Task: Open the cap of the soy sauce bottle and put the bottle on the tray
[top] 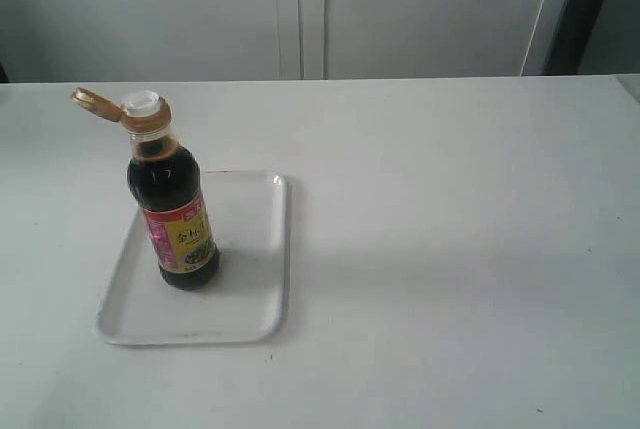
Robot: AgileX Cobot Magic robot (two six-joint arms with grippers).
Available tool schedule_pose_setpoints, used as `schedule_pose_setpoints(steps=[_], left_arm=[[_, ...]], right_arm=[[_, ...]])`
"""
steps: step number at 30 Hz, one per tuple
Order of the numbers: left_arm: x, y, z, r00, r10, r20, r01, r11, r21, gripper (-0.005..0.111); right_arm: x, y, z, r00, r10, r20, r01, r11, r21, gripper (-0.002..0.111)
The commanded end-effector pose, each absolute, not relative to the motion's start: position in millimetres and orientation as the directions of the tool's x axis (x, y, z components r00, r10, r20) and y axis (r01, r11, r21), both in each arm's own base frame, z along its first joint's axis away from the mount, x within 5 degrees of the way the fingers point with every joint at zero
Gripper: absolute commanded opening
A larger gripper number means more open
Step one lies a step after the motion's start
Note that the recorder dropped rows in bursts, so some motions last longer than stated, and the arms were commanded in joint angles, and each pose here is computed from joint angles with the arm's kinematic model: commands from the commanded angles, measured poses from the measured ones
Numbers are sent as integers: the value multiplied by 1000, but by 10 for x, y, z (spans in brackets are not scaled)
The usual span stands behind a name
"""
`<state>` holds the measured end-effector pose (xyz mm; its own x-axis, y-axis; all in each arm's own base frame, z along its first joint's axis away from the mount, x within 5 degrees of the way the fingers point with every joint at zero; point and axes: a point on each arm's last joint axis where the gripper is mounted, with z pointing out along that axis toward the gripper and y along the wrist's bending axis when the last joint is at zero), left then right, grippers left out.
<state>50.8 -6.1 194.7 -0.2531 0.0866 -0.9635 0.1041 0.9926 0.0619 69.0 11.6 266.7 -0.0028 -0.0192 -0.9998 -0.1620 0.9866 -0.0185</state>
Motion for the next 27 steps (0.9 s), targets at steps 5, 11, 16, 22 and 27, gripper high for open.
schedule_pose_setpoints(steps=[5, 11, 16, 22, 27], left_arm=[[537, -67, 1735, -275, 9, -961, 88, 996, -16, 0], [529, -71, 1709, -306, -4, -952, 88, 996, -32, 0], [519, -76, 1684, -334, -3, -943, 92, 995, -35, 0], [522, -75, 1690, -327, -2, -945, 92, 995, -34, 0], [523, -75, 1692, -324, -2, -946, 91, 995, -33, 0]], right_arm=[[684, 115, 2655, 0, -20, -1000, -162, 987, -19, 0], [684, 115, 2655, 0, -20, -1000, -162, 987, -19, 0], [684, 115, 2655, 0, -20, -1000, -162, 987, -19, 0], [684, 115, 2655, 0, -20, -1000, -162, 987, -19, 0], [684, 115, 2655, 0, -20, -1000, -162, 987, -19, 0]])
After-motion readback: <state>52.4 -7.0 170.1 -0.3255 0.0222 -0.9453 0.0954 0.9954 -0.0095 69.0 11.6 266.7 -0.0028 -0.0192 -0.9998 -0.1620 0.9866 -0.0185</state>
